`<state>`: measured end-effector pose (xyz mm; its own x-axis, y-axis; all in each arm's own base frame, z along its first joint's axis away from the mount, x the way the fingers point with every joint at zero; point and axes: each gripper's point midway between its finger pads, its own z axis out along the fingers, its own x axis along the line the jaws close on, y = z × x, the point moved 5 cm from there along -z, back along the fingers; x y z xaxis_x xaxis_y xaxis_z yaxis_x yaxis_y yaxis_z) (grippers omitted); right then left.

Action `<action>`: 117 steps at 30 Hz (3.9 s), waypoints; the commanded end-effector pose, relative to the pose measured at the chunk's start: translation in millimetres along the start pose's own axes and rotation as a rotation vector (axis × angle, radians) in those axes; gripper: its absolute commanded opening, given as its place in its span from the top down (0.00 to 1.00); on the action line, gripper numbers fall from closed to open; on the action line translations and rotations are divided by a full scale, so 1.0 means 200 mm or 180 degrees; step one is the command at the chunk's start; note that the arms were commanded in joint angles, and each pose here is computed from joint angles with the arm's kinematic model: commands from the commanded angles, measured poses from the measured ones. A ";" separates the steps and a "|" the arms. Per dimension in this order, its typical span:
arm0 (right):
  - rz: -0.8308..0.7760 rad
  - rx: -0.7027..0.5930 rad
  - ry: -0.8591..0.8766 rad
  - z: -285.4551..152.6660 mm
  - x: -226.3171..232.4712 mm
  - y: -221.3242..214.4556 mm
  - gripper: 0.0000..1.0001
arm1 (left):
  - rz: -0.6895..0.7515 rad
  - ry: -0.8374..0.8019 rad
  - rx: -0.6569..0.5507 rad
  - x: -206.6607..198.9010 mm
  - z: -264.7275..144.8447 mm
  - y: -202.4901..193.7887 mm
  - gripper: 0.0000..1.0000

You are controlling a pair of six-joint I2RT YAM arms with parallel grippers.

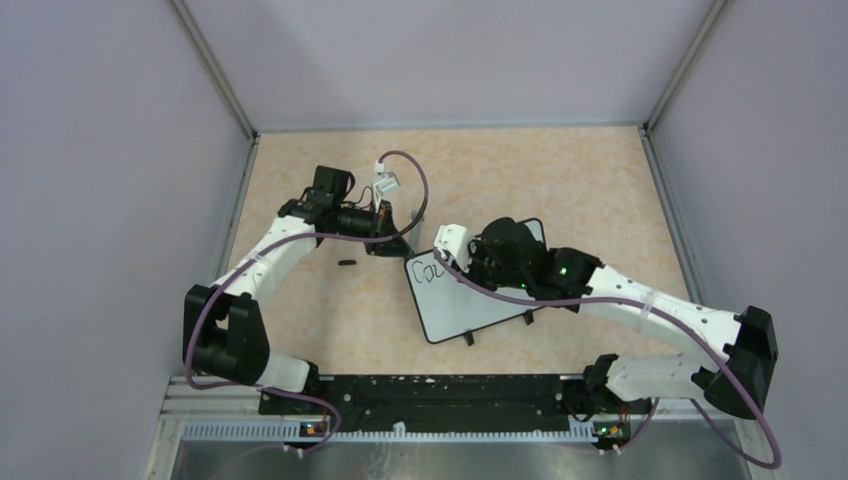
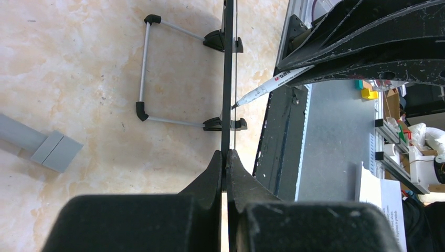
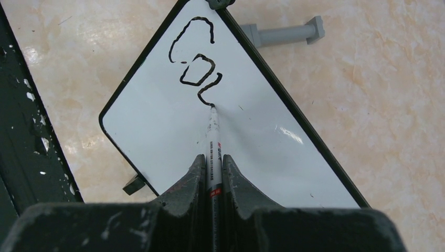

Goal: Write a sentence on the whiteboard

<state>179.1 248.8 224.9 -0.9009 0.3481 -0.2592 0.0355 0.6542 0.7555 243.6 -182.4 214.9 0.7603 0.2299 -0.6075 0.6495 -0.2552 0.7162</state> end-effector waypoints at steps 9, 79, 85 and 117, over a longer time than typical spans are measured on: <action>0.0145 -0.0287 -0.0491 -0.05 -0.17 0.13 1.00 | -0.0005 -0.0089 0.0011 -0.04 0.00 -0.02 1.00; 0.0187 -0.0210 -0.0374 -0.11 -0.13 0.07 1.00 | -0.0010 -0.0070 0.0012 -0.03 0.00 -0.03 1.00; 0.0202 -0.0269 -0.0383 -0.11 -0.14 0.10 1.00 | -0.0005 -0.0073 0.0013 -0.04 0.00 -0.03 1.00; 0.0179 -0.0216 -0.0355 -0.06 -0.14 0.09 1.00 | -0.0006 -0.0080 0.0015 -0.04 0.00 -0.04 1.00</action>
<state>189.4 245.3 238.0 -0.8841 0.4018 -0.2386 0.0679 0.6157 0.7851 244.0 -182.4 214.1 0.7619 0.2253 -0.6073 0.6476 -0.2507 0.7195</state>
